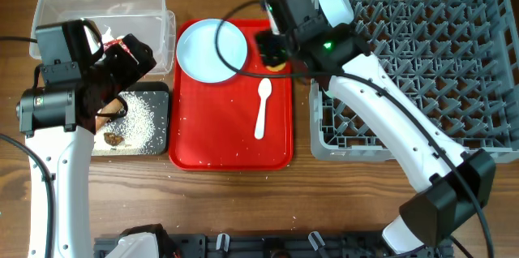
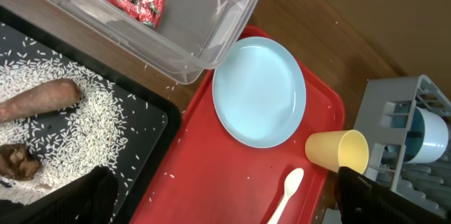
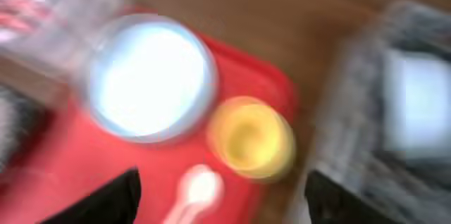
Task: Sort waste into correct bins and load items into the dishwasher rack
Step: 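Grasp the white plate with right gripper, stand it upright in the rack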
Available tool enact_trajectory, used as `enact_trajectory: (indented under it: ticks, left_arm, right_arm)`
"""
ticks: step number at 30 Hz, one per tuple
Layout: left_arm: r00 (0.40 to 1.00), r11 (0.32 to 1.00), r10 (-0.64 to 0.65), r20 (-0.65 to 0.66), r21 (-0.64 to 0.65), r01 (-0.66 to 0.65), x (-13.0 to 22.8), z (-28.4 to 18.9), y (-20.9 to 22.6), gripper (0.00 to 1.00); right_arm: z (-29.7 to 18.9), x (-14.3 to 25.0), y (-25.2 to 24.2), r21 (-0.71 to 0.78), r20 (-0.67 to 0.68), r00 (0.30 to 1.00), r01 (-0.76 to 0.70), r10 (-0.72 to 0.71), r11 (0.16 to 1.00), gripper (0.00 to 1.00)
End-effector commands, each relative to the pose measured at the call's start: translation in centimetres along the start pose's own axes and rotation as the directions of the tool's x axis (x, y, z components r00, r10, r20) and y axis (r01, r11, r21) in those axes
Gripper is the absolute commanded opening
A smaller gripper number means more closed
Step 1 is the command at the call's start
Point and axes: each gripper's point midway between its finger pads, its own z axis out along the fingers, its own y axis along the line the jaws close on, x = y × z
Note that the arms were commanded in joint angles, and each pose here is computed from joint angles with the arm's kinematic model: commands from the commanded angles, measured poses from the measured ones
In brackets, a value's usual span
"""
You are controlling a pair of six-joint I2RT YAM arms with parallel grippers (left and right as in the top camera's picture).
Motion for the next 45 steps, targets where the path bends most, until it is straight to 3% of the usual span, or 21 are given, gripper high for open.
enact_trajectory:
  ticks: [1,6,8,12,20,24,28,31,33,37,42,45]
  left_arm:
    - [1.0,1.0,0.022,0.01,0.0,-0.022,-0.3,-0.1,-0.1,1.0]
    - [1.0,1.0,0.022,0.01,0.0,-0.022,-0.3,-0.1,-0.1,1.0]
    - [1.0,1.0,0.022,0.01,0.0,-0.022,-0.3,-0.1,-0.1,1.0]
    - [1.0,1.0,0.022,0.01,0.0,-0.022,-0.3,-0.1,-0.1,1.0]
    - [1.0,1.0,0.022,0.01,0.0,-0.022,-0.3,-0.1,-0.1,1.0]
    - [1.0,1.0,0.022,0.01,0.0,-0.022,-0.3,-0.1,-0.1,1.0]
    - [1.0,1.0,0.022,0.01,0.0,-0.022,-0.3,-0.1,-0.1,1.0]
    - [1.0,1.0,0.022,0.01,0.0,-0.022,-0.3,-0.1,-0.1,1.0]
    - [1.0,1.0,0.022,0.01,0.0,-0.022,-0.3,-0.1,-0.1,1.0]
    - [1.0,1.0,0.022,0.01,0.0,-0.022,-0.3,-0.1,-0.1,1.0]
    - [1.0,1.0,0.022,0.01,0.0,-0.022,-0.3,-0.1,-0.1,1.0]
    - [1.0,1.0,0.022,0.01,0.0,-0.022,-0.3,-0.1,-0.1,1.0]
  right_arm:
    - [2.9,0.6,5.6,-0.257,-0.045,0.993,-0.116,0.108,0.959,0.76]
    - [9.7,5.7,9.2,-0.223,-0.225,0.947,-0.28,0.23,0.934,0.71]
    - [12.2,8.7,8.9,-0.079,-0.286,0.89,-0.391,0.355,0.917,0.55]
    - [14.5,10.7,7.1,0.071,-0.272,0.845,-0.46,0.461,0.885,0.5]
    - [18.7,12.2,5.8,0.132,-0.219,0.842,-0.475,0.493,0.87,0.5]
    - [20.3,12.7,5.2,0.138,-0.205,0.841,-0.481,0.5,0.866,0.41]
    - [20.8,14.0,4.6,0.162,-0.235,0.831,-0.478,0.504,0.863,0.27]
    - [20.0,16.1,5.7,0.148,-0.349,0.794,-0.477,0.497,0.866,0.15]
    - [18.9,16.1,7.4,0.042,-0.428,0.804,-0.438,0.413,0.898,0.06]
    - [15.2,14.9,7.5,-0.011,-0.457,0.835,-0.351,0.308,0.936,0.04]
    - [7.7,6.6,6.7,-0.12,-0.244,0.95,-0.227,0.192,0.967,0.04]
    - [-1.8,-0.9,-1.8,0.185,0.092,0.986,-0.152,0.136,0.971,0.04]
